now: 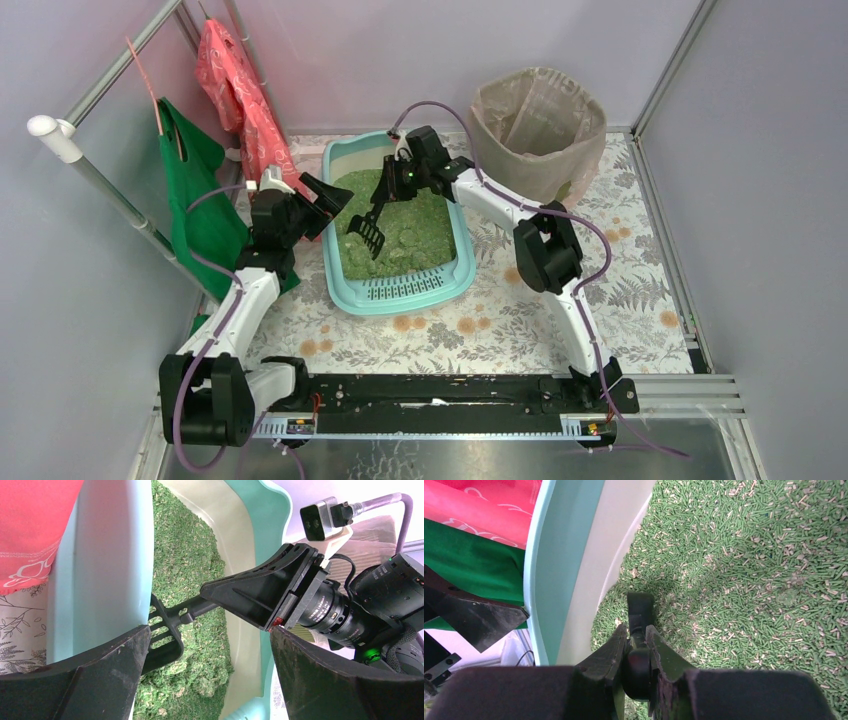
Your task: Clean the litter box
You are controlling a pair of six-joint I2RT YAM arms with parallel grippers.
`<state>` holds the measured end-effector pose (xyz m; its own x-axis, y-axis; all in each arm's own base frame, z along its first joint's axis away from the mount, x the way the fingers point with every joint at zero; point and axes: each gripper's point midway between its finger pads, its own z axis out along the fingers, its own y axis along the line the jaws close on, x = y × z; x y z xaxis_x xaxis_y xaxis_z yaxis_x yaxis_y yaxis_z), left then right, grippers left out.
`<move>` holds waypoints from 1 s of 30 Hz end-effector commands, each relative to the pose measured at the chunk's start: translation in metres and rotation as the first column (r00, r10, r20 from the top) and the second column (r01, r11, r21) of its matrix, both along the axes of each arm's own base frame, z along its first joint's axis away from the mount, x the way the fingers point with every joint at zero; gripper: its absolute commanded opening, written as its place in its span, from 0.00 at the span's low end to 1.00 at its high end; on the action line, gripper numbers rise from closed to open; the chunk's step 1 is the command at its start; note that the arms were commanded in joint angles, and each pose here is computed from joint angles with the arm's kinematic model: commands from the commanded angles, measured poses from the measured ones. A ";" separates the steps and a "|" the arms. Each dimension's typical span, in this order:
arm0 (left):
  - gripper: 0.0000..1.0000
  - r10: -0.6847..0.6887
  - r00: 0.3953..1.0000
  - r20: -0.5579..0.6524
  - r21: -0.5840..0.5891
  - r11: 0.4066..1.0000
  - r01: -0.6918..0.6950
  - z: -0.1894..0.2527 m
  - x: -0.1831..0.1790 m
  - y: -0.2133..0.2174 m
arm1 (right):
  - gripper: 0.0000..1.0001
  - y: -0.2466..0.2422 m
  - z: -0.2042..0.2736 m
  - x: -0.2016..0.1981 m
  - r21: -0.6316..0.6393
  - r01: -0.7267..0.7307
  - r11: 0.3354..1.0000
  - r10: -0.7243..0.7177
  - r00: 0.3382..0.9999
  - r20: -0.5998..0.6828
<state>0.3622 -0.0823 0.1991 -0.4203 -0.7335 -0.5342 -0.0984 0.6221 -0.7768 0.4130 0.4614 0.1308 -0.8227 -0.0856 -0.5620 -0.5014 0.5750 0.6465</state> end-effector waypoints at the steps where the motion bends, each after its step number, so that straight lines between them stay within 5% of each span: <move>1: 0.99 0.042 0.998 -0.036 0.013 0.999 -0.042 -0.018 -0.002 0.010 | 0.00 0.014 0.003 -0.067 0.039 -0.122 0.992 0.128 0.963 -0.236; 30: 0.99 -0.016 1.000 -0.014 -0.028 1.000 0.015 -0.016 -0.001 -0.001 | 0.00 -0.063 0.084 0.010 0.167 0.063 0.984 -0.031 0.982 -0.187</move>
